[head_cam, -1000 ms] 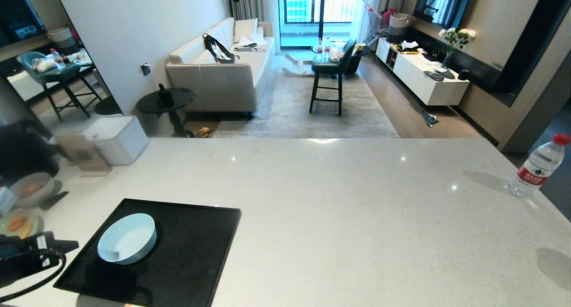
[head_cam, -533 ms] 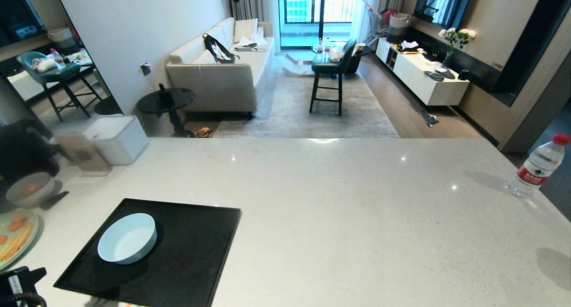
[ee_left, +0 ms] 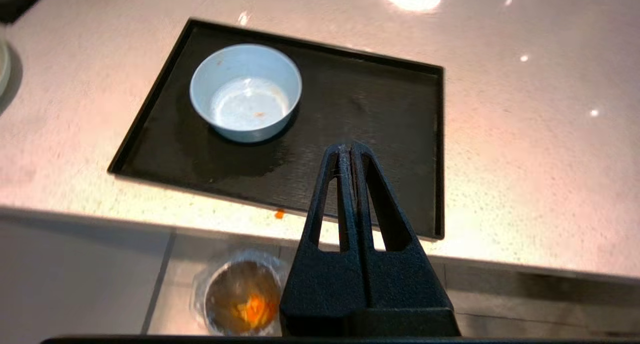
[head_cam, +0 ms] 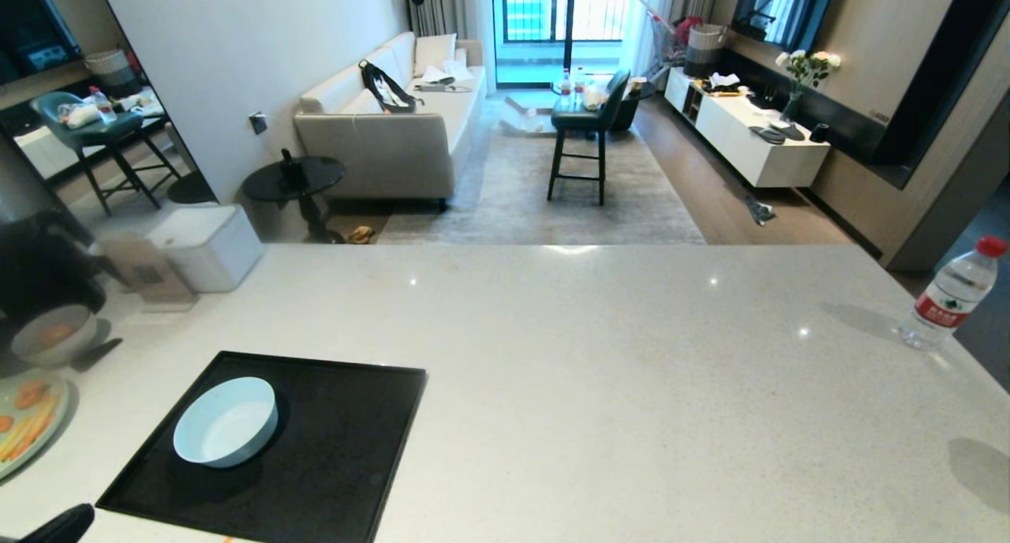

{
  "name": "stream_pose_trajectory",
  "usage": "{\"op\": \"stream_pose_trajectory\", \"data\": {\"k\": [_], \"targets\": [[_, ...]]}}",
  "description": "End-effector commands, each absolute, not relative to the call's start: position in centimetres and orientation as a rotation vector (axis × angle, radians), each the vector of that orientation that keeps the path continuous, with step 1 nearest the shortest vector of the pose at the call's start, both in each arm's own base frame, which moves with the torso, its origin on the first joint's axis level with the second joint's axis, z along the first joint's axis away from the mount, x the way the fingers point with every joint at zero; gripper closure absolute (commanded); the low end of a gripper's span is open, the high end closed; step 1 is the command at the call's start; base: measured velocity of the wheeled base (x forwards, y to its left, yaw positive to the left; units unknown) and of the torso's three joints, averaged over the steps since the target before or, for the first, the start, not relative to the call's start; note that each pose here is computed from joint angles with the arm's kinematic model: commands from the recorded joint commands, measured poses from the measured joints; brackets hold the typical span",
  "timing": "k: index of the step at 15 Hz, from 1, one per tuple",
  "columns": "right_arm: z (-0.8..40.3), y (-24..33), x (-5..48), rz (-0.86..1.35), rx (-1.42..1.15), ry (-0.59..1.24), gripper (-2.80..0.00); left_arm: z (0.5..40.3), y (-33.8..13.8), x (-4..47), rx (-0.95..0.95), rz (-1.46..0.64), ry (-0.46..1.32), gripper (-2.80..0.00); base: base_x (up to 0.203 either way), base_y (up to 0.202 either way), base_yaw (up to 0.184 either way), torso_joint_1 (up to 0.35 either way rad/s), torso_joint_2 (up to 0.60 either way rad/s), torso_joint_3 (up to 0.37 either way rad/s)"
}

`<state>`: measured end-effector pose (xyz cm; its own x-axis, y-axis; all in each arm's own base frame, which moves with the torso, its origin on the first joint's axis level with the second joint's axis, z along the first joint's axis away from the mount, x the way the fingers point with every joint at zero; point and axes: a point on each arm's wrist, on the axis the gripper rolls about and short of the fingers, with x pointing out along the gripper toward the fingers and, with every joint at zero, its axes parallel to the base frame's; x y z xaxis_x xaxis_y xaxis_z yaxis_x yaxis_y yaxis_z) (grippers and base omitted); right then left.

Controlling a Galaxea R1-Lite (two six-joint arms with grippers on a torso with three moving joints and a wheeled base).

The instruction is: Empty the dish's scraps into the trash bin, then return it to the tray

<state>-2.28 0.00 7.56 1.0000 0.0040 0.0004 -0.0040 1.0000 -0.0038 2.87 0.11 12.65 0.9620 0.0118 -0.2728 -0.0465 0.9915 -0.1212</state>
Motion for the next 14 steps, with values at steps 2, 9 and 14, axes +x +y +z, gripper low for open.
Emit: {"op": "stream_pose_trajectory", "data": {"k": [2, 9, 14], "targets": [[7.6, 0.0, -2.3, 0.005, -0.005, -0.002, 0.0, 10.4, -0.1, 0.0, -0.07, -0.044, 0.115, 0.0, 0.0, 0.0, 0.0, 0.0, 0.0, 0.0], [7.6, 0.0, -2.3, 0.005, -0.005, -0.002, 0.0, 7.7, 0.0, -1.7, 0.032, -0.007, 0.078, 0.0, 0.0, 0.0, 0.0, 0.0, 0.0, 0.0], [7.6, 0.0, -2.3, 0.005, -0.005, -0.002, 0.0, 7.6, 0.0, -2.3, 0.08, -0.01, 0.0, 0.0, 0.0, 0.0, 0.0, 0.0, 0.0, 0.0]]}}
